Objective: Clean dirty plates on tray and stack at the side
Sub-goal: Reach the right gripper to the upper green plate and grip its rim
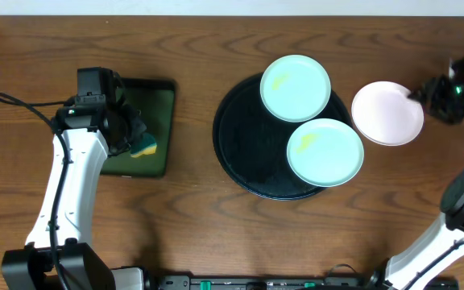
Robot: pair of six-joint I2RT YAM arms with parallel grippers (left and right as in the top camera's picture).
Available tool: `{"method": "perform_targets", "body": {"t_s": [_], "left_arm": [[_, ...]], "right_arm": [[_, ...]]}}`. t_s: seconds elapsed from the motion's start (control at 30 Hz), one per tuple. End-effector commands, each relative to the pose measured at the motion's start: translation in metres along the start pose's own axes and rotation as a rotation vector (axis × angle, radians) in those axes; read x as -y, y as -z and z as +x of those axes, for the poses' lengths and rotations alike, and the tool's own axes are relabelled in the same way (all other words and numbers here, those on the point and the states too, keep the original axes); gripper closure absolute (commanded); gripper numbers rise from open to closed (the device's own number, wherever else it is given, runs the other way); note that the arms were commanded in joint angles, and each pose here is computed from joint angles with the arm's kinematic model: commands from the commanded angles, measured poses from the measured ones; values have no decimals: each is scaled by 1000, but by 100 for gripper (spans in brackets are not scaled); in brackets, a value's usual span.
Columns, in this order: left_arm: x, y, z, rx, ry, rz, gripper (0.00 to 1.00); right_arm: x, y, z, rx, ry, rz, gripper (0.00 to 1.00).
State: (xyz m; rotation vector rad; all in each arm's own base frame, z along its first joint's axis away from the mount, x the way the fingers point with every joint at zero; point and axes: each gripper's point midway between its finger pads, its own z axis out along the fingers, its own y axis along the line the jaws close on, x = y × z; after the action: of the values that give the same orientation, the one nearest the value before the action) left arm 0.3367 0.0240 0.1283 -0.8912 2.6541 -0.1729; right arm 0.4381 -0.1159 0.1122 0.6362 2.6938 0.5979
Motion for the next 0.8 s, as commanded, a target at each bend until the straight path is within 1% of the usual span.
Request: {"method": "perform_targets", "body": {"t_s": [0.0,0.07,0.1,0.2,0.27,0.3,0.37,0.43,0.47,0.5,0.6,0.7,0.77], "left_arm": [[-1,3,-1,12,-5,5,92],[0,3,-2,15,-3,7,92],[0,3,-2,15,-3,7,92],[0,3,-2,15,-3,7,92],[0,3,-2,15,-3,7,92],[0,3,-2,15,-3,7,92],[0,3,-2,16,-3,8,92],[0,3,-2,16,-3,8,92],[0,3,-2,16,-4,8,92],[0,3,-2,16,-4,8,92],[0,3,-2,15,-4,7,92],[0,3,-2,15,-4,7,92],[0,3,-2,15,-4,7,92]], "right_arm": [[-75,14,-4,39,160,-113,19],[-99,5,-2,49,229,-114,13],[-108,-2,-1,56,257,-87,12],[-116,-23,2,87,252,70,10],[-120,-37,13,107,158,178,19],[-125,-43,17,110,142,189,22],[-142,-57,30,110,139,186,22],[-156,-69,44,109,133,189,15],[-156,-74,50,118,96,222,15],[-155,-76,55,126,63,250,15],[-147,-86,75,154,-80,344,27],[-142,-97,94,153,-169,373,30],[-140,-106,103,147,-196,375,30]]}}
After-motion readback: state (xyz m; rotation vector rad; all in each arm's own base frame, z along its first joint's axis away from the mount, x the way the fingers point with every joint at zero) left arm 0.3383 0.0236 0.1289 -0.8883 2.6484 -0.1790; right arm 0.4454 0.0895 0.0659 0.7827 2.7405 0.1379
